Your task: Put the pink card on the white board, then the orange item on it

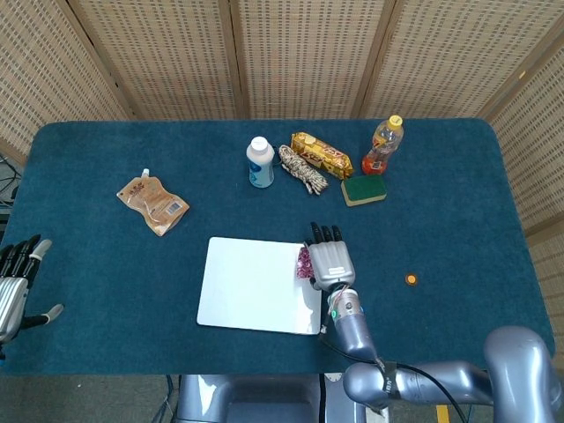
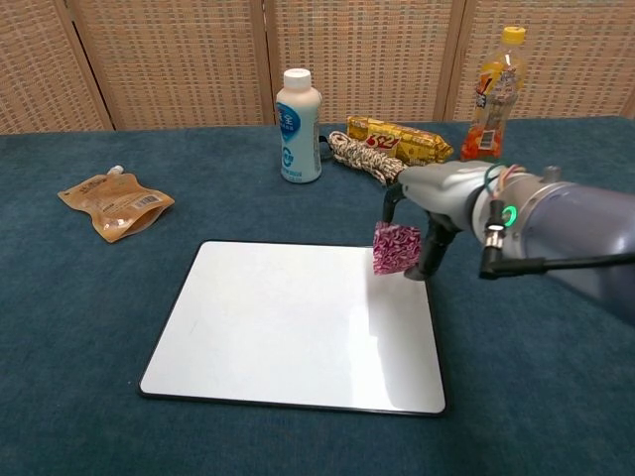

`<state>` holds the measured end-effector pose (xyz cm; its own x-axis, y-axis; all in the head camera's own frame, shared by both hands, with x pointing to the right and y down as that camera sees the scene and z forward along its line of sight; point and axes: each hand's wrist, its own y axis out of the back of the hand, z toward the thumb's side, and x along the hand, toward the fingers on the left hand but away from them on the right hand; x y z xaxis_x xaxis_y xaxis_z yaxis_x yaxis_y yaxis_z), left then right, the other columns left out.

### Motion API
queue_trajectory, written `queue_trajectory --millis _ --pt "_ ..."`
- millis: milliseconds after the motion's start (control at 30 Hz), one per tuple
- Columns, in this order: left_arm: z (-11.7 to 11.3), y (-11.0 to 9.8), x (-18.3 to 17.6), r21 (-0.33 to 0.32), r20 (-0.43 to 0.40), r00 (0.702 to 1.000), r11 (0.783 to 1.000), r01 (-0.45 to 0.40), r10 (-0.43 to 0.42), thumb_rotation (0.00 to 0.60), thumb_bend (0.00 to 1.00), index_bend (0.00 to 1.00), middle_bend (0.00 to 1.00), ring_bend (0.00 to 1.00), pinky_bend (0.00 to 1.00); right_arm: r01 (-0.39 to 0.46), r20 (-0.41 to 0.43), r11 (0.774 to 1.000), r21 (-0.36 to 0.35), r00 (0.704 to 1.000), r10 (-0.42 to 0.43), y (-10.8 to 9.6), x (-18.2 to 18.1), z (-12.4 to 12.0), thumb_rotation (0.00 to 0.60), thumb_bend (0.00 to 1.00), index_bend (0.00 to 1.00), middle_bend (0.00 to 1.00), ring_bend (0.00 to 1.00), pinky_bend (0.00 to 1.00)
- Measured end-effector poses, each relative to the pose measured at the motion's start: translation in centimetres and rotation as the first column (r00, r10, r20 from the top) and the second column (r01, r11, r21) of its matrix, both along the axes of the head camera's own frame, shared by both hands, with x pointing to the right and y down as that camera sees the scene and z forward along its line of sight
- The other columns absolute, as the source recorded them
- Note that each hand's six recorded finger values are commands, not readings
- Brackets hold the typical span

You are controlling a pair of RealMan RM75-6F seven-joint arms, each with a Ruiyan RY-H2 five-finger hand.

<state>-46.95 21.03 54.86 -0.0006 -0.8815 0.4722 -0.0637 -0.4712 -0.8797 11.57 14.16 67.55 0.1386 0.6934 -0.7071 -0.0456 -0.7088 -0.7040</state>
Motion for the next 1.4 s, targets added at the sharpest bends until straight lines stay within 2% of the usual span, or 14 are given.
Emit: queue_trajectory --millis 100,167,233,300,333,600,800,867,967,1000,1133,1400 --pt "0.1 0.0 0.0 -0.003 0.0 1.0 1.0 0.0 0.0 0.6 0.02 0.0 0.0 0.0 0.0 0.01 0.003 1.0 -0.008 1.0 -0.01 0.8 -1.5 0.5 0.6 0.31 0.53 0.0 0.0 0.0" --pt "0.1 -0.1 -0.1 -0.005 0.0 1.0 1.0 0.001 -0.001 0.6 0.02 0.0 0.0 0.0 0.0 0.016 0.001 1.0 -0.01 1.0 -0.016 1.3 -2.4 0.8 0.6 0.26 0.39 0.0 0.0 0.0" --pt "0.1 -0.1 -0.1 -0.005 0.0 1.0 1.0 0.003 -0.003 0.6 0.02 0.0 0.0 0.0 0.0 0.028 -0.009 1.0 -0.007 1.0 -0.029 1.6 -3.0 1.1 0.6 0.11 0.13 0.0 0.0 0.0" --pt "0.1 -0.1 -0.1 -0.007 0.0 1.0 1.0 0.004 -0.004 0.6 0.02 0.0 0.0 0.0 0.0 0.044 -0.019 0.999 -0.004 0.999 -0.044 1.8 -3.3 1.3 0.6 0.02 0.01 0.0 0.0 0.0" --pt "0.2 -0.1 -0.2 -0.008 0.001 1.0 1.0 0.004 -0.004 0.6 0.02 0.0 0.0 0.0 0.0 0.052 -0.023 0.999 -0.007 0.998 -0.052 1.9 -3.4 1.3 0.6 0.0 0.0 0.0 0.0 0.0" --pt "0.3 -0.1 -0.1 -0.011 0.002 1.0 1.0 0.001 -0.001 0.6 0.02 0.0 0.0 0.0 0.0 0.076 -0.02 0.997 0.004 0.997 -0.076 1.3 -2.9 -0.2 0.6 0.0 0.0 0.0 0.0 0.0" --pt "0.3 0.0 0.2 -0.012 0.007 1.0 1.0 -0.009 0.009 0.6 0.02 0.0 0.0 0.0 0.0 0.075 -0.037 0.996 0.037 0.997 -0.074 -0.1 -0.1 -1.6 0.6 0.0 0.0 0.0 0.0 0.0" --pt "0.3 0.1 0.2 -0.01 0.008 1.0 1.0 -0.009 0.009 0.6 0.02 0.0 0.0 0.0 0.0 0.072 -0.048 0.996 0.051 0.996 -0.07 -0.5 1.4 -1.9 0.6 0.0 0.04 0.0 0.0 0.0" --pt "0.3 0.1 0.3 -0.007 0.01 1.0 1.0 -0.01 0.01 0.6 0.02 0.0 0.0 0.0 0.0 0.072 -0.068 0.995 0.074 0.995 -0.067 -1.1 4.1 -2.2 0.6 0.02 0.18 0.0 0.0 0.0" --pt "0.3 0.1 0.3 -0.008 0.011 1.0 1.0 -0.011 0.011 0.6 0.02 0.0 0.0 0.0 0.0 0.072 -0.073 0.994 0.08 0.995 -0.067 -1.2 5.0 -2.2 0.6 0.05 0.25 0.0 0.0 0.0" --pt "0.4 0.2 0.5 -0.01 0.015 1.0 1.0 -0.019 0.019 0.6 0.02 0.0 0.0 0.0 0.0 0.067 -0.086 0.993 0.098 0.995 -0.058 -1.1 8.8 -1.8 0.6 0.22 0.39 0.0 0.0 0.0" --pt "0.7 0.3 1.0 -0.018 0.027 0.999 0.999 -0.03 0.031 0.6 0.02 0.0 0.0 0.0 0.0 0.072 -0.076 0.992 0.106 0.995 -0.064 0.6 15.6 0.2 0.6 0.33 0.45 0.0 0.0 0.0"
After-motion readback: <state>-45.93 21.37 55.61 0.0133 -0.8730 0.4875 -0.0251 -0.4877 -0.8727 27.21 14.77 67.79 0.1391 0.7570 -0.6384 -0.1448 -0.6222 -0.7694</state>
